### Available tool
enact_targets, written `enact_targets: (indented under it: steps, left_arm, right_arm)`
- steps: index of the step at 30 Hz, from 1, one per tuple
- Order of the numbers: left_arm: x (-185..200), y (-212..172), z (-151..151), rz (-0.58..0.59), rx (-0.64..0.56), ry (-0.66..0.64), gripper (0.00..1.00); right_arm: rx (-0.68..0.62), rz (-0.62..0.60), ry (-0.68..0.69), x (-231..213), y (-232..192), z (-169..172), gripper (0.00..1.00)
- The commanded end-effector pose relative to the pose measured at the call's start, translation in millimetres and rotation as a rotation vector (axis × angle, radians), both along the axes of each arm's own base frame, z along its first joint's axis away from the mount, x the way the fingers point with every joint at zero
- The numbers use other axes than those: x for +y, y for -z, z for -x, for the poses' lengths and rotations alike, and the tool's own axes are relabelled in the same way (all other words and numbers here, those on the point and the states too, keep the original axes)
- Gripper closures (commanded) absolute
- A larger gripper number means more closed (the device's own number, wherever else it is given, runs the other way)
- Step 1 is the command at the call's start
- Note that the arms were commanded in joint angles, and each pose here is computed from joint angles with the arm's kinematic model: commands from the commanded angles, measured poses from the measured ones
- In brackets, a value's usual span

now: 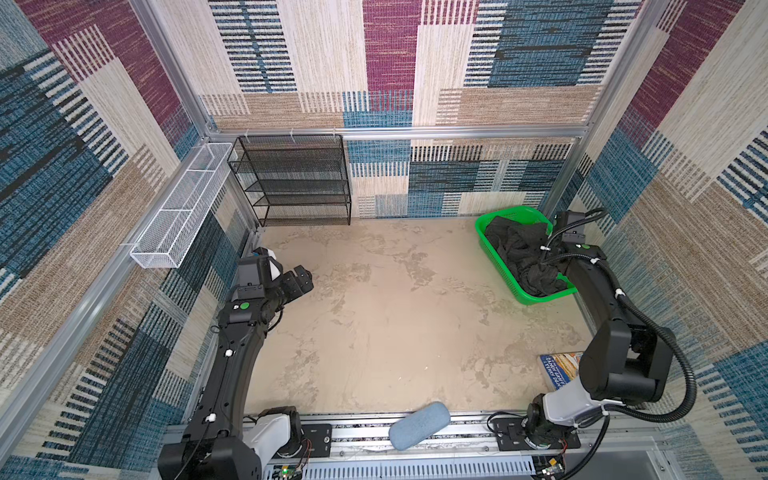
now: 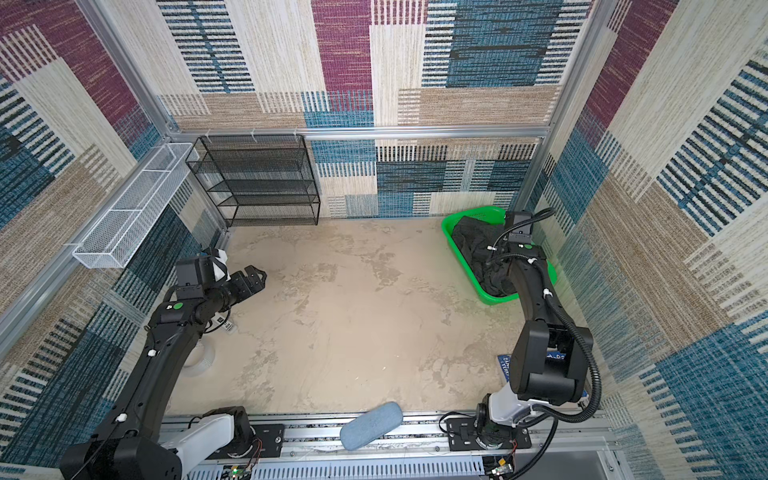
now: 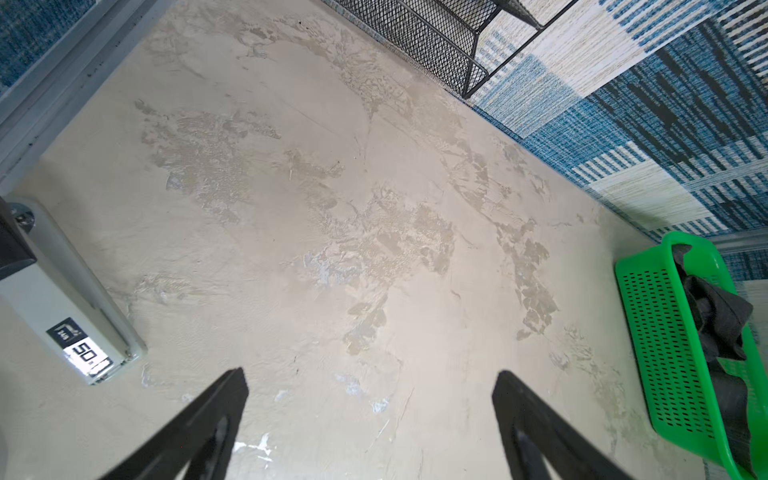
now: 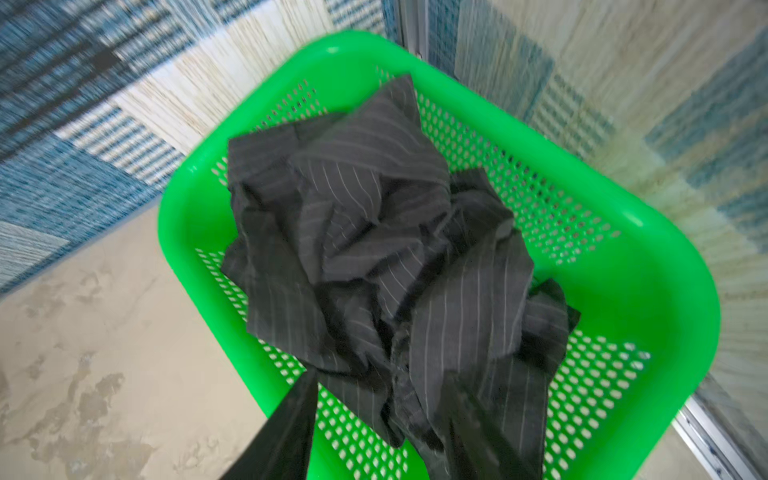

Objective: Fold and stack the long sleeve shirts
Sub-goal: 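Reach the right gripper into the green basket and grasp a pinstriped shirt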

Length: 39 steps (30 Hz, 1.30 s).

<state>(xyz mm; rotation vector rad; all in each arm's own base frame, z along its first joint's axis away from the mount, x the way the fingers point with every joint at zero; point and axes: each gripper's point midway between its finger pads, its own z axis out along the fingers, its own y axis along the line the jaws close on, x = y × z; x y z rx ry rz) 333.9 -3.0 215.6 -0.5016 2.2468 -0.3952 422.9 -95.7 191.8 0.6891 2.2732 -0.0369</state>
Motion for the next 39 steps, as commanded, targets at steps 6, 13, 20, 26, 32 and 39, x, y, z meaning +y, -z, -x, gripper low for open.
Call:
enact_targets:
  steps: [6,13,20,26,32,39]
  left_arm:
    - [-4.5,5.0,3.3,0.008,0.029,0.028,0.13]
    - [-3.8,-0.7,4.6,-0.006,0.029,0.034,0.13]
    - [-5.1,0.9,4.9,0.017,0.036,0.022,0.08]
    - [-4.8,-1.0,3.9,0.026,0.034,0.007,0.06]
    - [-9.1,1.9,1.6,0.064,0.035,0.004,0.19]
    - [-12.7,-4.9,2.5,0.080,0.015,0.012,0.23]
  right_arm:
    - [0.093,-0.035,0.043,0.2,44.4,35.4,0.56]
    - [0.137,-0.053,0.051,-3.5,73.1,40.8,0.59]
    - [0.138,-0.032,-0.014,-5.8,85.3,24.2,0.70]
    - [0.008,0.020,-0.096,-4.2,38.2,-0.7,0.95]
    - [-0.208,0.010,-0.226,19.5,-54.4,-8.4,0.99]
    - [-0.358,-0.050,-0.426,80.0,-124.7,-0.3,1.00]
